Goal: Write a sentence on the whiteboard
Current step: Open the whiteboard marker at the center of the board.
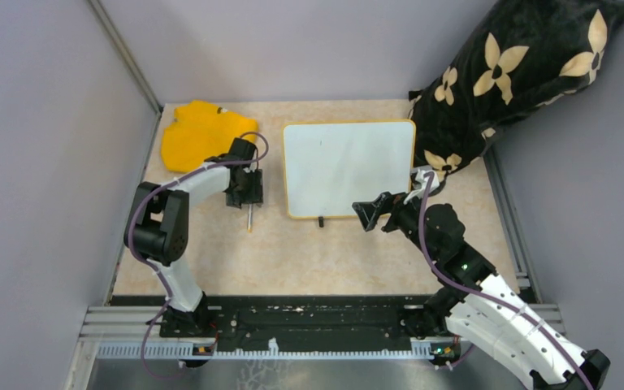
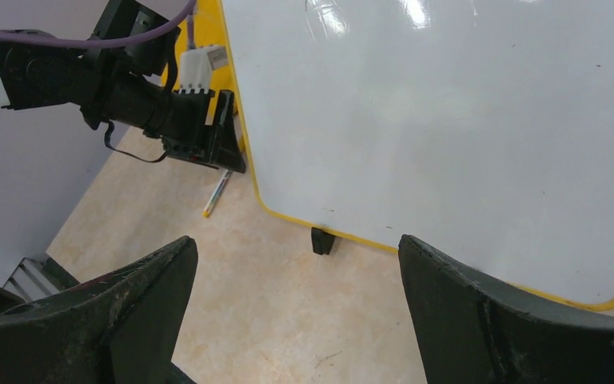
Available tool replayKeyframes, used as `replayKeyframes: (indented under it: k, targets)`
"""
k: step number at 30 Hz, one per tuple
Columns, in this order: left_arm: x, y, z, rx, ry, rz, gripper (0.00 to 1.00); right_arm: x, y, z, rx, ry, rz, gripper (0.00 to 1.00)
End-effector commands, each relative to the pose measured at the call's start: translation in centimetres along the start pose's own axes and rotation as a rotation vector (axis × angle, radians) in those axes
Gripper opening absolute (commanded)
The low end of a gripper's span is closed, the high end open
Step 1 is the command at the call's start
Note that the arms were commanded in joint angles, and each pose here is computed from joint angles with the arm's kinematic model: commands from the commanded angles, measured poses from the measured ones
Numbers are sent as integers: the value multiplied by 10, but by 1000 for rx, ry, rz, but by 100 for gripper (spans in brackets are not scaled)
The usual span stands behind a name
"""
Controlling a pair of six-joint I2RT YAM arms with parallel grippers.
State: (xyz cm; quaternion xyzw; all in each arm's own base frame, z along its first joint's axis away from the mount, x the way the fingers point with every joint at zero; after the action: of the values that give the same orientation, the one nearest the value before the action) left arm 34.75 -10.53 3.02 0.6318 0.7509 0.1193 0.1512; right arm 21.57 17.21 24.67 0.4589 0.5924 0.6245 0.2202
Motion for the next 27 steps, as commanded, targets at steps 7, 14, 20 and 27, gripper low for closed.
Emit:
replayKeyframes:
  k: [7, 14, 20, 27]
  targets:
    - [18, -22, 22, 49, 168, 88, 62, 0, 4, -1, -26, -3, -9, 94]
    - [17, -31, 28, 77, 156, 89, 52, -1, 4, -2, -26, -5, -10, 94]
    - [18, -36, 30, 94, 158, 91, 46, -1, 7, -4, -31, -9, -12, 94]
    - [22, -40, 32, 109, 166, 89, 42, -2, 8, -7, -33, -15, -12, 94]
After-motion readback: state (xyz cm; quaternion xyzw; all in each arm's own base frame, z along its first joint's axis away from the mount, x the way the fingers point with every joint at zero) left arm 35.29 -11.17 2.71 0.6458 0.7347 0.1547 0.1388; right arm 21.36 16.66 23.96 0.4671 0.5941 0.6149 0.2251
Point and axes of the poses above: each gripper's point midway between its finger pads, its own z axis out along the fingers, its own x axis along the line the jaws close on, y = z × x, the point moved 1 cm from there along -z, back along the fingers, and after that the axes turned 7 degrees about -z, right-handed, at the moved point
